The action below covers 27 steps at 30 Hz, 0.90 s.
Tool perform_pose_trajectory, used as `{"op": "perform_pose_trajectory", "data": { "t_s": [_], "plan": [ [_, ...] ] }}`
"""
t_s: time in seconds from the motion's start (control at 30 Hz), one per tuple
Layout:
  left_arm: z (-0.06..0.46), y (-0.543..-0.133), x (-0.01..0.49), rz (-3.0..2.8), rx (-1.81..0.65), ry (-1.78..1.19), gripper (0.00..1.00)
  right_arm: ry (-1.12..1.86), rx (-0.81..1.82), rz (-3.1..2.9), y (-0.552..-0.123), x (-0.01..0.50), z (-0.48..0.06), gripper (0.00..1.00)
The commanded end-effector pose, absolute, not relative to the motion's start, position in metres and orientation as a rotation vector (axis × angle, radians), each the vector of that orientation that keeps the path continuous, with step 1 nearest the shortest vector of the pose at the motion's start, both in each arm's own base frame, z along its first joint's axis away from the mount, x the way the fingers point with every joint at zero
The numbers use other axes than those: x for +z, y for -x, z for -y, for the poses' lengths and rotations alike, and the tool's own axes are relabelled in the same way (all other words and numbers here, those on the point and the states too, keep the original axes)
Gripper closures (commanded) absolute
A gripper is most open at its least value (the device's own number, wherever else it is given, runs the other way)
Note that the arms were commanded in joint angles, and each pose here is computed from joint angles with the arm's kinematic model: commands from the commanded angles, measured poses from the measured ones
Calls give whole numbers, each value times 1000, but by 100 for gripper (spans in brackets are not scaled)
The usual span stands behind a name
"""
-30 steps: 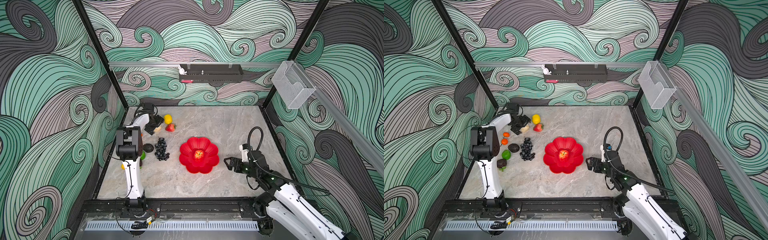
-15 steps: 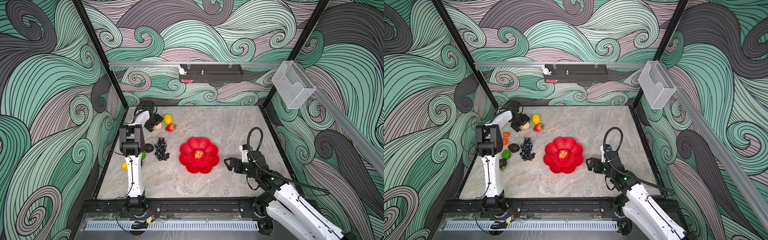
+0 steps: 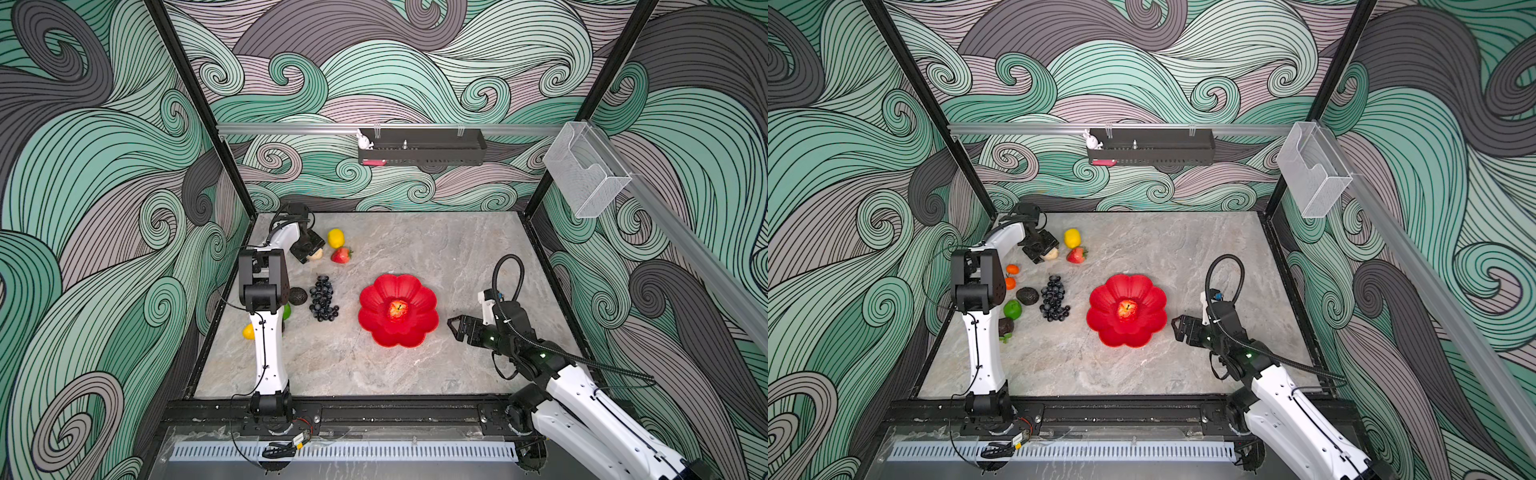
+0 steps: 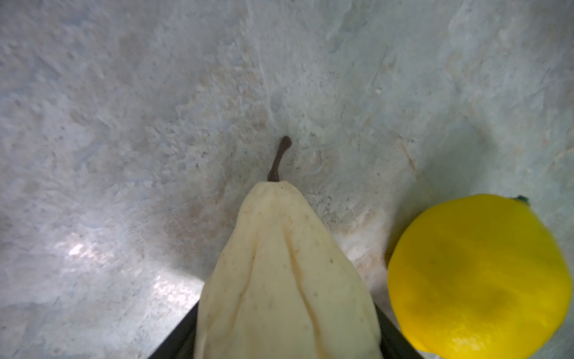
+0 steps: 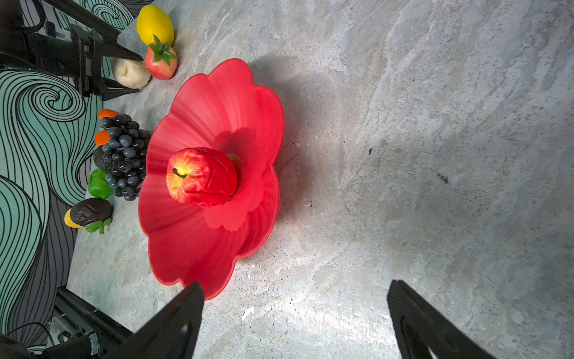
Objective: Arrange fruit in a fruit bowl
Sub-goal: Pick up the fruit from the top-left of the table, then place the fruit in the fruit bowl.
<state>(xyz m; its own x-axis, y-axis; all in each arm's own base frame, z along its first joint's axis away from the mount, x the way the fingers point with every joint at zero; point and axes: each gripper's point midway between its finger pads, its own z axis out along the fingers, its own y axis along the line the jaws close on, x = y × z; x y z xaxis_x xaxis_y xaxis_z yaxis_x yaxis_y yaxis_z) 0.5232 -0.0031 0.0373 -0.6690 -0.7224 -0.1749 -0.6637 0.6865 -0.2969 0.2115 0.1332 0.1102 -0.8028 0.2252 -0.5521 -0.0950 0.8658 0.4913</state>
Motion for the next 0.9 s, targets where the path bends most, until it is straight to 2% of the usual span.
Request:
{"op": "perform_pose_trajectory", "data": {
  "t_s": [0.0,0.17,0.43,0.67,0.87],
  "plan": [
    [2,-522,76,-2554,-335,1042,34,-100,684,-2406,-212,114,-134,7],
    [8,-513,140,-2456,-384,889,36,-103,688,-2401,-212,121,-134,7],
    [63,-465,215,-2283,-526,494,39,-123,758,-2386,-213,137,-142,7],
    [156,-410,251,-2135,-640,37,39,-94,841,-2338,-217,172,-153,7],
    [242,-355,249,-2008,-753,-405,41,-78,921,-2297,-215,198,-161,7]
  ]
}}
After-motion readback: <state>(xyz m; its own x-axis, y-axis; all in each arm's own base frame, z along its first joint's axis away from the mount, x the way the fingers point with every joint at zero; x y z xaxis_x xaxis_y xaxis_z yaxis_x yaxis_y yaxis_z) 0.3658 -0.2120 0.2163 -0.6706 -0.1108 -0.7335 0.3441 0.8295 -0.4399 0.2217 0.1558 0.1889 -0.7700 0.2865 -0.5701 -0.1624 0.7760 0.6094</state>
